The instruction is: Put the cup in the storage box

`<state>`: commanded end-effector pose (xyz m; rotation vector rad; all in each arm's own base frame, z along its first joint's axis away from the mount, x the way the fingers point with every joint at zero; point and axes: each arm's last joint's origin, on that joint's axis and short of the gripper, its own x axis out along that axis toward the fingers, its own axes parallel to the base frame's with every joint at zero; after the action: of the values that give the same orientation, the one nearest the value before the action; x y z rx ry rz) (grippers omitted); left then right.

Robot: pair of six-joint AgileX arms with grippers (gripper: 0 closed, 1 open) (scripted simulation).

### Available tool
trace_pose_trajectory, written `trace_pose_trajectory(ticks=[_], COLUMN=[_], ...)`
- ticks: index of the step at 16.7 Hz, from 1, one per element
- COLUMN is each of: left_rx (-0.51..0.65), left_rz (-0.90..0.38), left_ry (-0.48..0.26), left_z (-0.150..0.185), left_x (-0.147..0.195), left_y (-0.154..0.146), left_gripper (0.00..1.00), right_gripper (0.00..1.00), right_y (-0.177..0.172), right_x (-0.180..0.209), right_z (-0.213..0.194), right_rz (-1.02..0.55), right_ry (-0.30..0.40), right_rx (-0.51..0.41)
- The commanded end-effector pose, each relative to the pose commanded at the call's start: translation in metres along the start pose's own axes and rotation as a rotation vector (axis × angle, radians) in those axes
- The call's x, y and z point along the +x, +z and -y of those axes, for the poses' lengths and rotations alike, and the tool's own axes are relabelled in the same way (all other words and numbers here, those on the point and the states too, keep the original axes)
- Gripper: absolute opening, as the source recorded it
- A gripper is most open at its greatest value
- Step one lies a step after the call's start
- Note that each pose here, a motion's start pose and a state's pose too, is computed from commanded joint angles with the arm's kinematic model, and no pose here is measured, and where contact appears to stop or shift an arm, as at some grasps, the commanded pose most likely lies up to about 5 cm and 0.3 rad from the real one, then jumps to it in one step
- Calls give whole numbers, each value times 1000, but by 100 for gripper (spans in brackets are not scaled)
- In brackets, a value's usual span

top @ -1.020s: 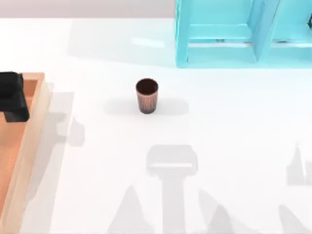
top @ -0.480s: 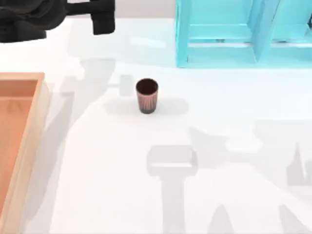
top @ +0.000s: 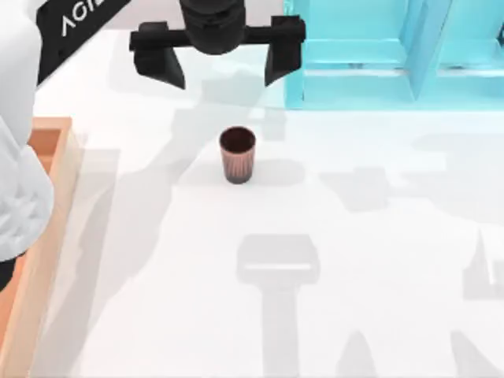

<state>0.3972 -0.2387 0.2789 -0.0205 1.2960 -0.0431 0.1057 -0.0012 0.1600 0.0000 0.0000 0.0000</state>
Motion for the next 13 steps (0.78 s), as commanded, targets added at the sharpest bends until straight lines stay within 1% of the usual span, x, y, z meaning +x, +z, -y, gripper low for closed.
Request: trace_pose_trajectory(ticks=[3,5,13], left_rx=[5,8,7], left_rz=[-52,-71,-78], left_ry=[25,35,39], left_z=[25,35,36], left_x=[25,35,43], left_y=[0,-1,-1], left_gripper=[100,100,100], right_gripper=[100,100,100], right_y=[0,0,0], right_x=[0,0,0], right_z=[0,0,0], right_rz=[0,0,0], right_ry=[0,0,0], right_rx=[0,0,0])
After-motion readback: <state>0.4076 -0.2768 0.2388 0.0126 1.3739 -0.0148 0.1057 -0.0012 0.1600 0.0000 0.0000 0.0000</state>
